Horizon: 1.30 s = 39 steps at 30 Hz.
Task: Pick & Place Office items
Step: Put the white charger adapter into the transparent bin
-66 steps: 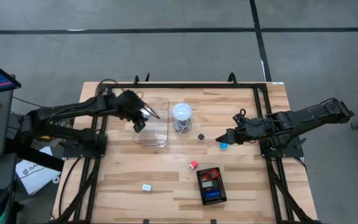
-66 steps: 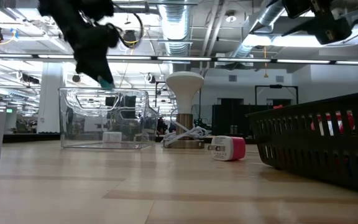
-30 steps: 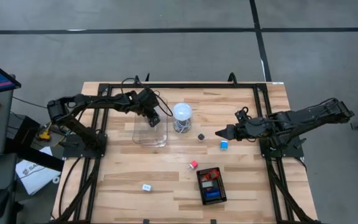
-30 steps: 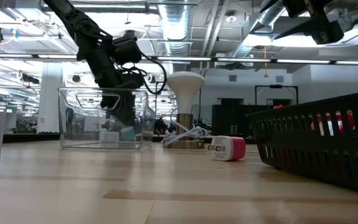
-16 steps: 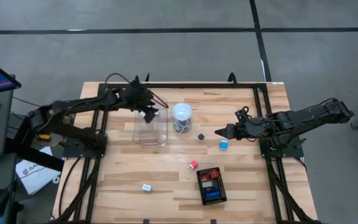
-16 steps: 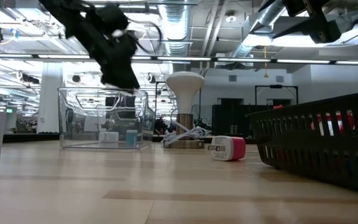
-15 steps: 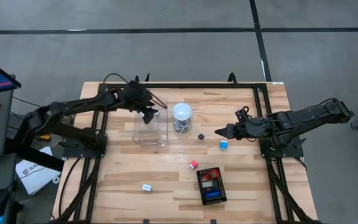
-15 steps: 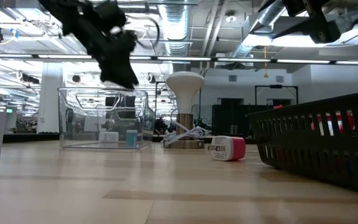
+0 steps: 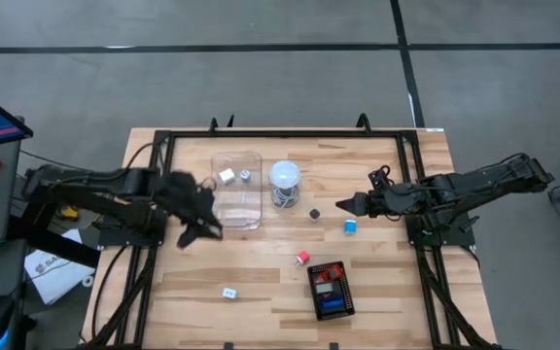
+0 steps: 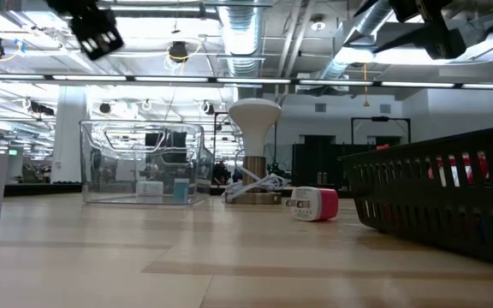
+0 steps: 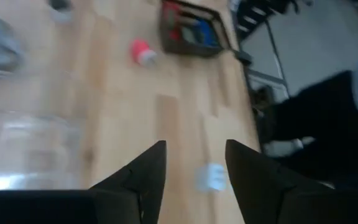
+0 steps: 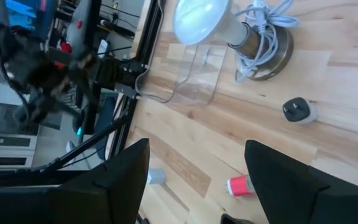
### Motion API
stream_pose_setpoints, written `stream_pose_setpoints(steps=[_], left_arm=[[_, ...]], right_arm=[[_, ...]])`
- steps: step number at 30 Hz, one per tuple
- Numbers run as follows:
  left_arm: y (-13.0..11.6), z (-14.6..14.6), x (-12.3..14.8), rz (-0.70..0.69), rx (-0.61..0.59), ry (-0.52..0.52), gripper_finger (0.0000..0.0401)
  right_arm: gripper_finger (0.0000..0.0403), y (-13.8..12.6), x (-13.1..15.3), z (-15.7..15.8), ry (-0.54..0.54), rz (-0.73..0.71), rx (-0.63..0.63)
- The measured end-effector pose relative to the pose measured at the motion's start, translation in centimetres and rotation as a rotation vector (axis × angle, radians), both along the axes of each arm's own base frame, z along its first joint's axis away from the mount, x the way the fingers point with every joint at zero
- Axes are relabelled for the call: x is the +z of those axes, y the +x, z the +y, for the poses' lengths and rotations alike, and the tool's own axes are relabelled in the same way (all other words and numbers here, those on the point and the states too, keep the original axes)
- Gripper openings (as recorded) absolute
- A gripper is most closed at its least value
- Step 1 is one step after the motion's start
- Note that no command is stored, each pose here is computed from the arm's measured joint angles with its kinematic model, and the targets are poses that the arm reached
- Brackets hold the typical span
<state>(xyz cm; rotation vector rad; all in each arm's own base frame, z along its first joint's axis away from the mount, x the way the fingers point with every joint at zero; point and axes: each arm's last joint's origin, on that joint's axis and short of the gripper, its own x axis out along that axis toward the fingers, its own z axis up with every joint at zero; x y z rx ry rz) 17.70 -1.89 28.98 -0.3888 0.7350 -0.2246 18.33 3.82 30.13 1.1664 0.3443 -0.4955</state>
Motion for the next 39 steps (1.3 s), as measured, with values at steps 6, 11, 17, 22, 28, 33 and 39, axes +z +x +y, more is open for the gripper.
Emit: stream_pose_setpoints(steps=[6, 11, 17, 22, 28, 33, 39], left_arm=[[-1.3, -6.6, -0.3, 0.027, -0.116, 0.011, 0.0135], [-2.6, -11.7, -1.5, 0.057, -0.132, 0.042, 0.0154], [-2.0, -16.0, -5.1, 0.142, -0.177, 0.145, 0.0238], [-0.5, -17.8, -8.3, 0.175, -0.183, 0.258, 0.0296], [0.9, -18.2, -10.4, 0.142, -0.132, 0.385, 0.0311], [2.6, -17.9, -11.7, 0.135, -0.128, 0.424, 0.0297], [4.1, -17.4, -13.1, 0.149, -0.123, 0.463, 0.0281]], right_arm=[[0.0256, 0.1, 0.3, 0.1, -0.005, -0.027, 0.008], [0.0256, 0.0, 0.4, 0.7, 0.001, -0.039, 0.039], [0.0256, -0.2, 0.4, 1.4, 0.003, -0.055, 0.007], [0.0256, -0.4, 0.4, 1.8, 0.027, -0.061, 0.013], [0.0256, -0.5, 0.4, 2.1, 0.042, -0.061, 0.018], [0.0256, -0.5, 0.4, 2.0, 0.038, -0.062, 0.012], [0.0256, -0.5, 0.4, 2.3, 0.025, -0.069, 0.004]])
